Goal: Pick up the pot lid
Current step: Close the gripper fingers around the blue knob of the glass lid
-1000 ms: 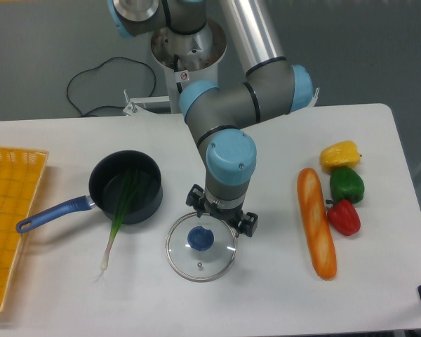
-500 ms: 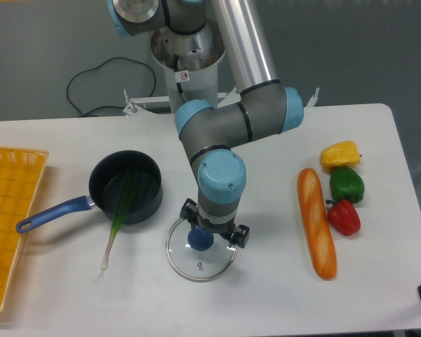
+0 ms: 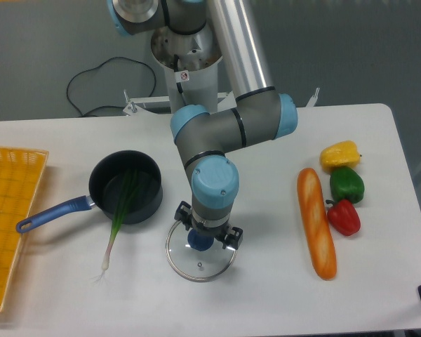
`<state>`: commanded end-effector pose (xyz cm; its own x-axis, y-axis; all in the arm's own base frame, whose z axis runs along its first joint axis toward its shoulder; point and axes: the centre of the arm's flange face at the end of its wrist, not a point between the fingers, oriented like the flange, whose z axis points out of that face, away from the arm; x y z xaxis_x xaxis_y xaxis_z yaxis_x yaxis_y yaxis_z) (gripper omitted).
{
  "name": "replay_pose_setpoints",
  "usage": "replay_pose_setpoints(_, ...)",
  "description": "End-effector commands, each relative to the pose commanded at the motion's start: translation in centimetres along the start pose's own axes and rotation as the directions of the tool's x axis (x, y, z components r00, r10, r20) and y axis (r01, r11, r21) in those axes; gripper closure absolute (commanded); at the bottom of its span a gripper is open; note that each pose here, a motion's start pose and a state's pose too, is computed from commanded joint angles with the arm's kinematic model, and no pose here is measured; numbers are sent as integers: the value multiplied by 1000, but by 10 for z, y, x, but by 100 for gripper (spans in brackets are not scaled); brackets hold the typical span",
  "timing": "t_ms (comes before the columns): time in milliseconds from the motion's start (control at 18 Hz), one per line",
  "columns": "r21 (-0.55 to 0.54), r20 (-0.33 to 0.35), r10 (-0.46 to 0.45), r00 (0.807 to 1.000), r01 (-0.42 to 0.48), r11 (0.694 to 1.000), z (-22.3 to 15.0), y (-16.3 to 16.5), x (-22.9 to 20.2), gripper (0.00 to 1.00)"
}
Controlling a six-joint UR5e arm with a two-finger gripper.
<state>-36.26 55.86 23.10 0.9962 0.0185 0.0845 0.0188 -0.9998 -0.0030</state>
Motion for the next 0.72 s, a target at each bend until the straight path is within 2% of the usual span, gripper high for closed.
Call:
replay_pose_setpoints(167,19,20,2,1000,-2,1000,5,1,1,0)
replay_pose_setpoints(722,19,21,5,1000,-5,1000,15,-3,0,0)
